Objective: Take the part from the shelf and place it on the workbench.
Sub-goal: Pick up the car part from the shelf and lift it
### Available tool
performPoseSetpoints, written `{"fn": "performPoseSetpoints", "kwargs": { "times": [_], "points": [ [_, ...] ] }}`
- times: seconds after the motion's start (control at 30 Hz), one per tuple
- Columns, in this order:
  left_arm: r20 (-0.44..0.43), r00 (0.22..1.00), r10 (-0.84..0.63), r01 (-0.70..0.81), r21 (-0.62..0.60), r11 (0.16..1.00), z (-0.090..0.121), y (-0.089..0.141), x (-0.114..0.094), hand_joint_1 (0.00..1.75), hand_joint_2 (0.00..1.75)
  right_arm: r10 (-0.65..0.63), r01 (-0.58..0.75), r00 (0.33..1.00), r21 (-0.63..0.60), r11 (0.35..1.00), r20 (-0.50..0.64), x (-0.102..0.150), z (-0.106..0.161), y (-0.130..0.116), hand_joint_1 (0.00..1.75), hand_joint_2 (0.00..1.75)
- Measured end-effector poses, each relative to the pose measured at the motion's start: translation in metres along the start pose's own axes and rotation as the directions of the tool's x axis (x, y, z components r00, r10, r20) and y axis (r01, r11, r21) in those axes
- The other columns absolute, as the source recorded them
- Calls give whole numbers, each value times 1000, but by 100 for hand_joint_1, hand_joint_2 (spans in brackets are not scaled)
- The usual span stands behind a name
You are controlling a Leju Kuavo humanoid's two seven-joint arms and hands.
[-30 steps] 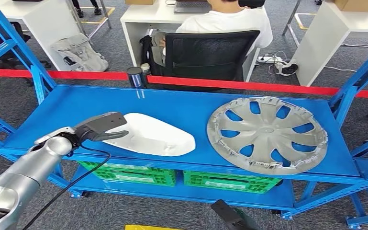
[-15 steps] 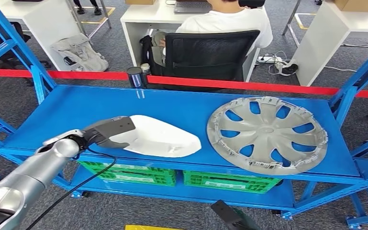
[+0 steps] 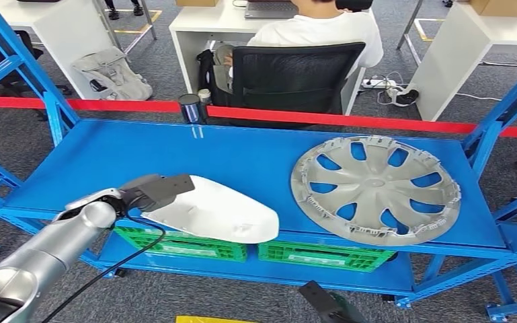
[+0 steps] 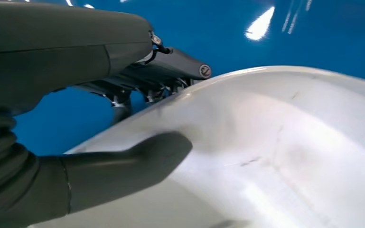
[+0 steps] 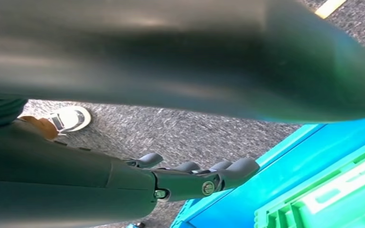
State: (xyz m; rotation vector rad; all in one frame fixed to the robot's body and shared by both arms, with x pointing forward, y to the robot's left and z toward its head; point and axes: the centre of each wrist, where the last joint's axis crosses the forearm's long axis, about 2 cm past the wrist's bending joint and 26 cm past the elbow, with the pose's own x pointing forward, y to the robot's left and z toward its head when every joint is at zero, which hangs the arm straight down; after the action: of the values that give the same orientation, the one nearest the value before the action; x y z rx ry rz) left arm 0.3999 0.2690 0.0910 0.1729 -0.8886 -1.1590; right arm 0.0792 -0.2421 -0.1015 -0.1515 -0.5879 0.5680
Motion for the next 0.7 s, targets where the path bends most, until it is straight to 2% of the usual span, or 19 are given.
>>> {"fn": "performPoseSetpoints", "kwargs": {
  "times": [0.4, 0.6, 0.7],
  "points": [
    [-17, 1000, -6, 7, 33, 999, 0, 0, -3, 175, 175, 34, -34, 999, -10, 999, 17, -2, 1, 0, 0, 0],
    [21, 1000, 15, -16, 52, 998, 2, 2, -5, 175, 175, 44, -44, 999, 0, 999, 10, -3, 1, -1, 0, 0],
    [37, 999, 19, -21, 58, 998, 2, 3, -5, 175, 44, 47, -47, 999, 2, 999, 6, -3, 1, -1, 0, 0]
  ]
}}
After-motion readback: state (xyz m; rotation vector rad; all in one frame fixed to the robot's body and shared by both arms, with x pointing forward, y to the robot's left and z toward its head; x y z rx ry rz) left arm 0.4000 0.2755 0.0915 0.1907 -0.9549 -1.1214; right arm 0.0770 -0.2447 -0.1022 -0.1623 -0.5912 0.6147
